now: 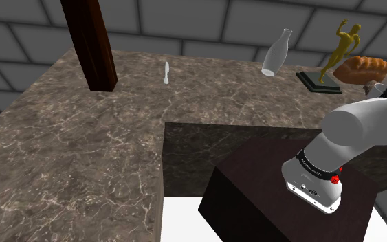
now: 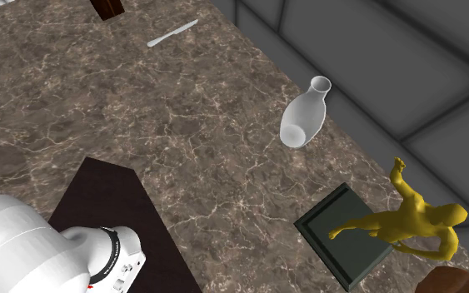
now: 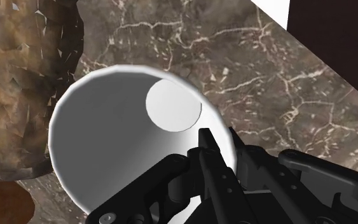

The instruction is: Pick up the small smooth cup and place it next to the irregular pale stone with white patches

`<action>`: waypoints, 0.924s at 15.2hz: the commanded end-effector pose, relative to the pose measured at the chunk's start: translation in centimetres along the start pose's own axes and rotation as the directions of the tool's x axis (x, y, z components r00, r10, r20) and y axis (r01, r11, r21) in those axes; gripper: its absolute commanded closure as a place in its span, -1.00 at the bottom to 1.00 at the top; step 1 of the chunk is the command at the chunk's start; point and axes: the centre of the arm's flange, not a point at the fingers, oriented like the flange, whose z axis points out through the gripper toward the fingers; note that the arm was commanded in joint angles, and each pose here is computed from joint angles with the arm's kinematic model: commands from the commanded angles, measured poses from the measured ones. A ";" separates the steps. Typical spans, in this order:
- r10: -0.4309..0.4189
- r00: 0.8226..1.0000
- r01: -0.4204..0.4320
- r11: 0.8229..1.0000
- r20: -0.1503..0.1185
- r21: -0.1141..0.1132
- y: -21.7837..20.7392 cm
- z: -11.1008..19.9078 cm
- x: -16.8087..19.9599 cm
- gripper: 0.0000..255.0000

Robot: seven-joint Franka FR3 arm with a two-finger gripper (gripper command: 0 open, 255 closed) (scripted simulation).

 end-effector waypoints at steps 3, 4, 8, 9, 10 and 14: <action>0.000 1.000 0.000 1.000 0.000 -0.001 -0.1 0.5 0.0 1.00; 0.000 1.000 0.000 1.000 0.000 -0.001 -0.1 0.5 0.0 1.00; 0.000 1.000 0.000 1.000 0.000 -0.001 -0.1 0.5 0.0 1.00; 0.000 1.000 0.000 1.000 0.000 -0.001 -0.1 0.5 0.0 -1.00; 0.000 1.000 0.000 1.000 0.000 -0.001 -0.1 0.5 0.0 -1.00; 0.000 1.000 0.000 1.000 0.000 -0.001 -0.1 0.5 0.0 -1.00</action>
